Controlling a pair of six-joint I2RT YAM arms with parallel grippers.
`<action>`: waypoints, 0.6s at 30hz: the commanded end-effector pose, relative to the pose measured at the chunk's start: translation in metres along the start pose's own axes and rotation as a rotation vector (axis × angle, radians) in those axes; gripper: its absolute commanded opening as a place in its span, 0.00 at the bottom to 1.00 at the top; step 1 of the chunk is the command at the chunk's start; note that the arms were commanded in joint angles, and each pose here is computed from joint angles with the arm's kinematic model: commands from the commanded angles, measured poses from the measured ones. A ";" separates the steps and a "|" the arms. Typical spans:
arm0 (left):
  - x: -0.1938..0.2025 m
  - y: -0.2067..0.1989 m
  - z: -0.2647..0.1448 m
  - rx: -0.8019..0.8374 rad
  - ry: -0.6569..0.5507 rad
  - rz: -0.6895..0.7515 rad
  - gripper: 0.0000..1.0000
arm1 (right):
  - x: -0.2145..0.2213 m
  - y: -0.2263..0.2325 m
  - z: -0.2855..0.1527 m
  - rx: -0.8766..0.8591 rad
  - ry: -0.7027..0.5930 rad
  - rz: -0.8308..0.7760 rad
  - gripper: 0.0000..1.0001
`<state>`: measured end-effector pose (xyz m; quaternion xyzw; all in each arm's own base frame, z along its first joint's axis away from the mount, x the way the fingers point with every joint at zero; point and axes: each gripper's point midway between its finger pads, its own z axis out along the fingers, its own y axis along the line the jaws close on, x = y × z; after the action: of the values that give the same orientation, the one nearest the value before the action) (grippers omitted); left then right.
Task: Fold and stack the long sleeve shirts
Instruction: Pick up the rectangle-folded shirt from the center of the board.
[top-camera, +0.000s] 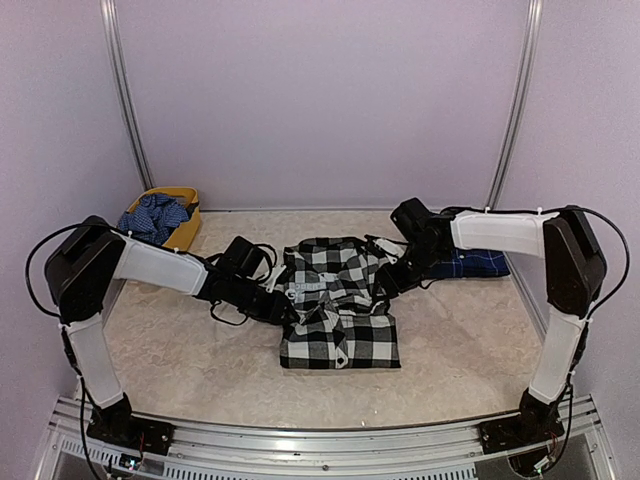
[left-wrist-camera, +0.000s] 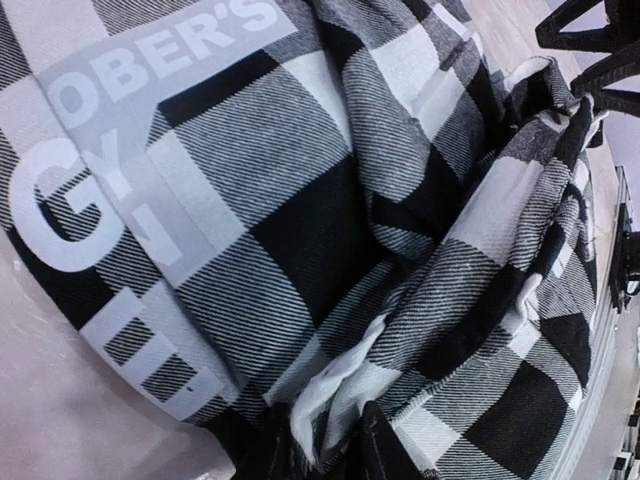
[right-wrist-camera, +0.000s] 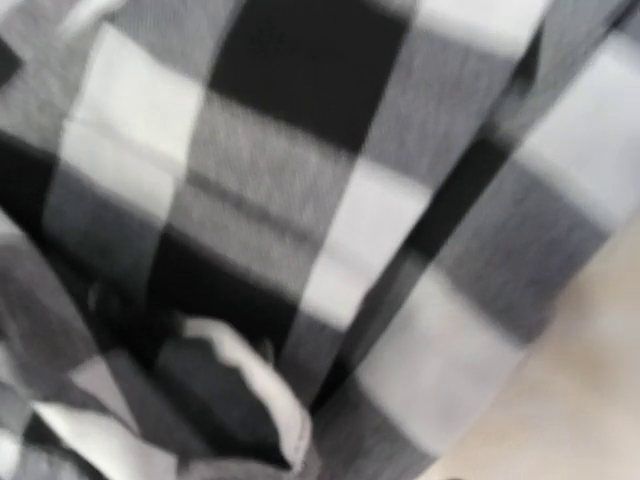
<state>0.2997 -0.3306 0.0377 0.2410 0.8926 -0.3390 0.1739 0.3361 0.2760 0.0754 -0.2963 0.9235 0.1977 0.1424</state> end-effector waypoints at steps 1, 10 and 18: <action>-0.021 0.021 -0.016 -0.091 -0.080 -0.044 0.26 | -0.035 -0.012 -0.018 0.064 -0.110 -0.019 0.54; -0.039 0.040 -0.056 -0.232 -0.223 -0.100 0.36 | -0.033 -0.018 -0.048 0.142 -0.218 0.002 0.59; -0.037 -0.033 -0.097 -0.091 -0.384 0.020 0.56 | 0.017 0.047 -0.046 -0.027 -0.236 -0.097 0.62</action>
<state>0.3219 -0.2759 0.1084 0.1444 0.8910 -0.2919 0.3163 0.3244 0.2573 0.1194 -0.2822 0.9064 0.1876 0.2522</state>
